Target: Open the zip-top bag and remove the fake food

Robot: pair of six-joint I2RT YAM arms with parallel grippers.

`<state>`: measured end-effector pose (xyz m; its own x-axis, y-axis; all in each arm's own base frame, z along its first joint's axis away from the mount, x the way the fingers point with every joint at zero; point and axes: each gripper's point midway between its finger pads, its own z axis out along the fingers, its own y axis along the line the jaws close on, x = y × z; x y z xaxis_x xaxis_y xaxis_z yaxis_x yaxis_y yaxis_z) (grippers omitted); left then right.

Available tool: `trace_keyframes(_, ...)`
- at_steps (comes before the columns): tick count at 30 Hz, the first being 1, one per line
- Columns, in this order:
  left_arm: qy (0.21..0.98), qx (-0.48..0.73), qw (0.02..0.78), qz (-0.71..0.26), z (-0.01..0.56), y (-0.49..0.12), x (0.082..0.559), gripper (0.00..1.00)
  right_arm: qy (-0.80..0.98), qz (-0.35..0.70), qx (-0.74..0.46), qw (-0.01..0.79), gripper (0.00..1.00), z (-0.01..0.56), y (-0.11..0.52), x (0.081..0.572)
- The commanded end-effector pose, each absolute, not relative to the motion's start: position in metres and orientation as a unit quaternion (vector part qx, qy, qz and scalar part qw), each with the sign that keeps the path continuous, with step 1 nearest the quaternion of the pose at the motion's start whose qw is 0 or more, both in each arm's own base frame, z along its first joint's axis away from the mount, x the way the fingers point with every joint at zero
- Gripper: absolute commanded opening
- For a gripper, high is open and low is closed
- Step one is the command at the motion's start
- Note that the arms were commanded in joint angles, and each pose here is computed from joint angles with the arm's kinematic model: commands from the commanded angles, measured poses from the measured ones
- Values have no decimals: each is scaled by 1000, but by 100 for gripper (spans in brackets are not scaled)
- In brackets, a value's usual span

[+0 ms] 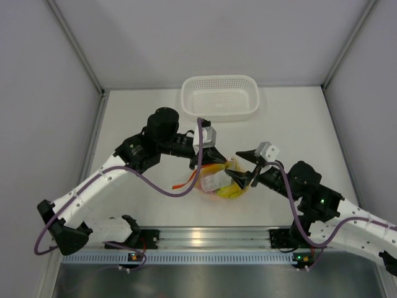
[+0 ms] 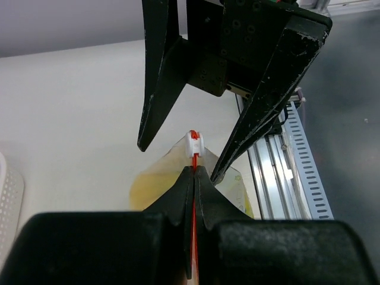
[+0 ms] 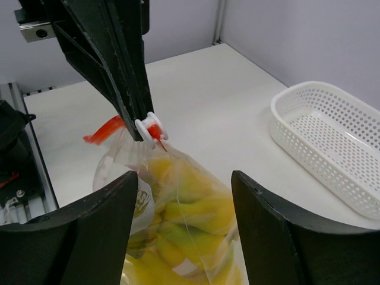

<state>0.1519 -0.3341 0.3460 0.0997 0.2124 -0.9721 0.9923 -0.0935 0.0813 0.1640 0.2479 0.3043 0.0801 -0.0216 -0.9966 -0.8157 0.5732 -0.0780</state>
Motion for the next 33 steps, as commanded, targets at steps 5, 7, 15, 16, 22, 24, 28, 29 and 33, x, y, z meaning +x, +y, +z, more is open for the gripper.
trace_keyframes(5,429,619,453,-477,374,-332,127,0,536,339,-432,641,66,333,262,137)
trace_keyframes(7,431,618,451,-478,373,-333,128,0,528,348,-440,637,58,334,265,132)
trace_keyframes(15,433,616,453,-477,374,-332,128,0,519,363,-438,638,14,331,265,128)
trace_keyframes(16,434,617,451,-477,372,-332,127,0,515,365,-436,641,10,333,264,127)
trace_keyframes(22,433,623,434,-487,360,-332,124,0,518,356,-433,646,16,341,262,130)
trace_keyframes(24,435,623,432,-485,357,-333,125,0,518,355,-435,645,3,343,263,131)
trace_keyframes(28,439,623,428,-485,352,-335,127,0,535,348,-430,638,0,338,265,136)
trace_keyframes(29,439,624,430,-484,352,-335,127,0,542,343,-429,636,0,334,264,138)
trace_keyframes(33,451,619,433,-475,349,-336,133,0,553,338,-422,634,0,327,265,143)
